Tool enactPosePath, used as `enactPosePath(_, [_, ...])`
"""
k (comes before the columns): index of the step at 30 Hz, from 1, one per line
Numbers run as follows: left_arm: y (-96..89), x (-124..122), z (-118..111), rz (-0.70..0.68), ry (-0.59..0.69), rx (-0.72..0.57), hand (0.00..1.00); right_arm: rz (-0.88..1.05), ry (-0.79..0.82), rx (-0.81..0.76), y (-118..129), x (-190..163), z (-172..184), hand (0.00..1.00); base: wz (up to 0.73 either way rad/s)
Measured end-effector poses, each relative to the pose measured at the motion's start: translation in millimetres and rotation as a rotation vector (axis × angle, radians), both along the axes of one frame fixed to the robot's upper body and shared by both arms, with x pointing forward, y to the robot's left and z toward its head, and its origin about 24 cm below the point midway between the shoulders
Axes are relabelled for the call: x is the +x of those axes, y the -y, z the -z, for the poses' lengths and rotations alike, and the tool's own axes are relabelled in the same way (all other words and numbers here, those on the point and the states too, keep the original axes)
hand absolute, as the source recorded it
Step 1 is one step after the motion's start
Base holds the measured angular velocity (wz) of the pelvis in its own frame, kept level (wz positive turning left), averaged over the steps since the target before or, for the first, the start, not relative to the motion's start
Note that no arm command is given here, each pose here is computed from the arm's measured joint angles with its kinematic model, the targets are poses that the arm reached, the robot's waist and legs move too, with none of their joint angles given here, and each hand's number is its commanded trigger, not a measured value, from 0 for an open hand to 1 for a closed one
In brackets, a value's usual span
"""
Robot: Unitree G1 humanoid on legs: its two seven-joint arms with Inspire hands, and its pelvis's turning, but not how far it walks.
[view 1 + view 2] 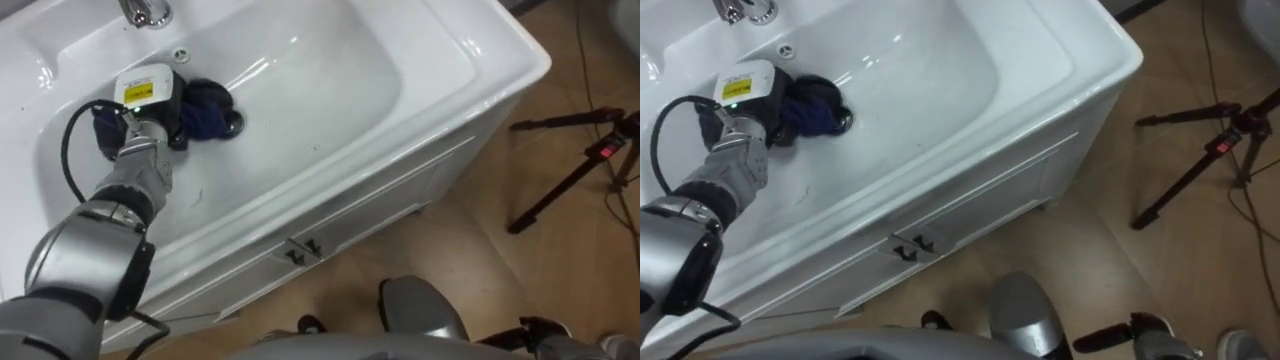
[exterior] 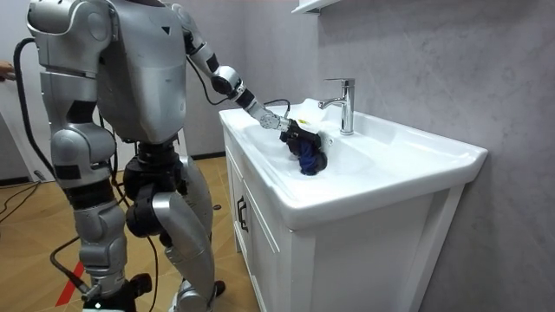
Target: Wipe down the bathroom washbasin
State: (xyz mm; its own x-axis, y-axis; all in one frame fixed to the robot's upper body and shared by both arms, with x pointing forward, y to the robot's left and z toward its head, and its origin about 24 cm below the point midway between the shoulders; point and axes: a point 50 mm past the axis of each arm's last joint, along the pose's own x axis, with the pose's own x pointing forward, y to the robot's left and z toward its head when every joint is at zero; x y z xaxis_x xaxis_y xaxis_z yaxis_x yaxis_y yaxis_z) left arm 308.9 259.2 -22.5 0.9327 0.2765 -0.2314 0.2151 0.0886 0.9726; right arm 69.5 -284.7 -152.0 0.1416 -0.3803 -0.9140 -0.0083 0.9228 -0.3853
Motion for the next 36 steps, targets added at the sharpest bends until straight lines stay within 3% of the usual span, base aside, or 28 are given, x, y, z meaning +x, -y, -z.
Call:
enactPosePath(9, [-27.0, -17, 5, -0.108, -0.031, 0.006, 1.0, 0.061, -0.004, -0.031, 1, -2, 0, 0.0, 0.0])
enactPosePath(18, [-31.7, -37, 23, -0.127, -0.094, 0.007, 1.0, 0.066, -0.015, -0.041, 2, -3, 0, 0.0, 0.01])
enactPosePath(36, [-27.6, -61, 39, -0.158, -0.07, -0.067, 1.0, 0.062, 0.01, -0.052, 4, -2, -1, 0.0, -0.01])
